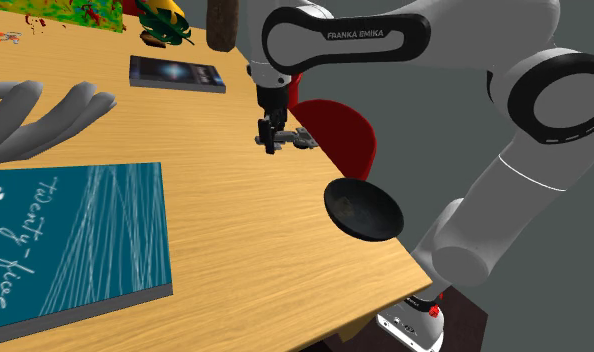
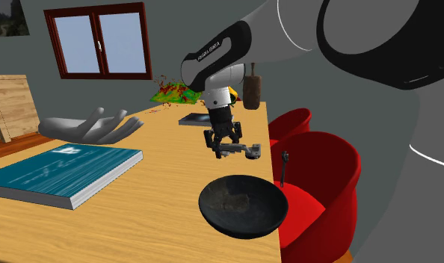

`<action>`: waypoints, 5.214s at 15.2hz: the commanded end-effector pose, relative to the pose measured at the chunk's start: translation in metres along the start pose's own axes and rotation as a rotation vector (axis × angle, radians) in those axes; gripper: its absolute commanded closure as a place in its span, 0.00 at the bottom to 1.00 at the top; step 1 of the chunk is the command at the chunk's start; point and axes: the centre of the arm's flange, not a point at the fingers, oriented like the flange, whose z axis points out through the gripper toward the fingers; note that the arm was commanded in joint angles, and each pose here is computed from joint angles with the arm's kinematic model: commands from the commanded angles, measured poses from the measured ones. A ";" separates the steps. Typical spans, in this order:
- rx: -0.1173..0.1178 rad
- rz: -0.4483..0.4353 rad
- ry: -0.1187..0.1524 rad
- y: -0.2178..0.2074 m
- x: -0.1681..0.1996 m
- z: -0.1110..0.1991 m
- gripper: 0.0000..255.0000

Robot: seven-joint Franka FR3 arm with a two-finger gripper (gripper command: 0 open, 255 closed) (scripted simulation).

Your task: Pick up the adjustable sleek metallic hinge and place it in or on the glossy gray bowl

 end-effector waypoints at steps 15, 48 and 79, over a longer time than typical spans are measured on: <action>0.000 0.000 -0.002 0.004 -0.014 -0.055 1.00; 0.000 0.000 -0.002 -0.161 -0.227 -0.074 1.00; 0.000 0.000 -0.002 -0.184 -0.236 -0.047 0.00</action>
